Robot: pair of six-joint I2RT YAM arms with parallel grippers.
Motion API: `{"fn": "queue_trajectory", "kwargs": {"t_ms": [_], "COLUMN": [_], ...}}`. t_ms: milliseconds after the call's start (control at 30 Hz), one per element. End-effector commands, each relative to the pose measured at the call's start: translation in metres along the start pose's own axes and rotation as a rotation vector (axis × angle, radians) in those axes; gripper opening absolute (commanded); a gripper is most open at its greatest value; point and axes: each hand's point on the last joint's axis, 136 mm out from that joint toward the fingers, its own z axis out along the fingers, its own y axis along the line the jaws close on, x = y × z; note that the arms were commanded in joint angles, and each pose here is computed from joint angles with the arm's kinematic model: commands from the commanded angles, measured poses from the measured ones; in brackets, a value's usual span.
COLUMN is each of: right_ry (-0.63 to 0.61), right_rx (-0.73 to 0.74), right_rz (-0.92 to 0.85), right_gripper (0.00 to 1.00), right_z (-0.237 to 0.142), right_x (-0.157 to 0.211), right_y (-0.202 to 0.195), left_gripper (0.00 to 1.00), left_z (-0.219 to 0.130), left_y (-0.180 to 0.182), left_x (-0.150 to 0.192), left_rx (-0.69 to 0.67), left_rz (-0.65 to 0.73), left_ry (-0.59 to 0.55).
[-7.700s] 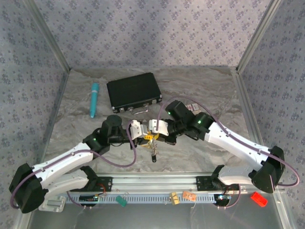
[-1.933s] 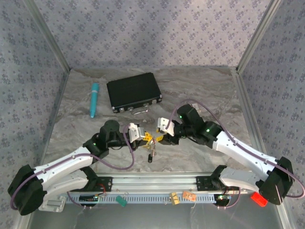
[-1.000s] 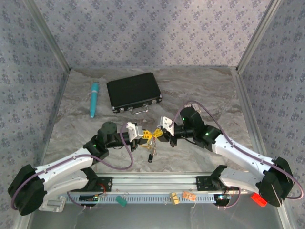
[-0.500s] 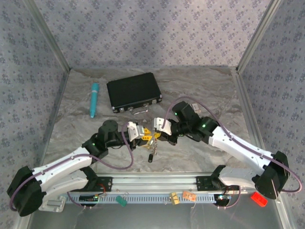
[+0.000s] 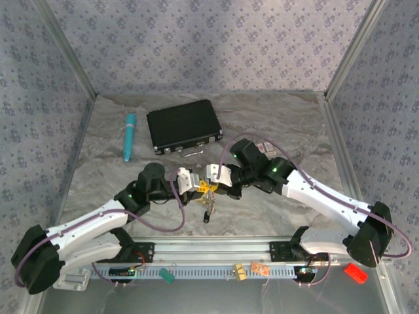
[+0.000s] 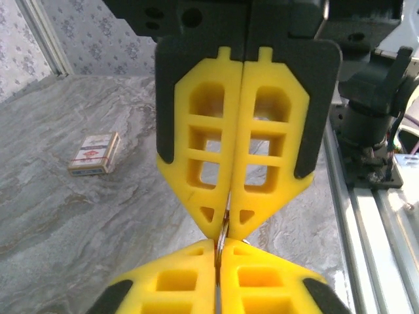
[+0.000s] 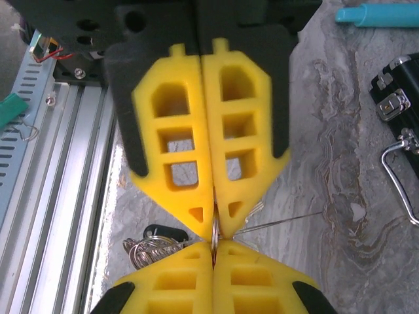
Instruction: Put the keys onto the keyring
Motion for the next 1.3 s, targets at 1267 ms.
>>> {"fn": "queue_trajectory", "kwargs": {"t_ms": [1267], "right_ry": [-0.118], "right_rx": [0.038], "right_rz": [0.139], "right_gripper": [0.00], "right_z": [-0.002], "right_x": [0.012], "right_y": [-0.014], "left_gripper": [0.00], "left_z": [-0.006], "left_y": [0.002], "left_x": [-0.021], "left_rx": [-0.035], "left_rz": [0.074], "left_ry": [-0.101]}}
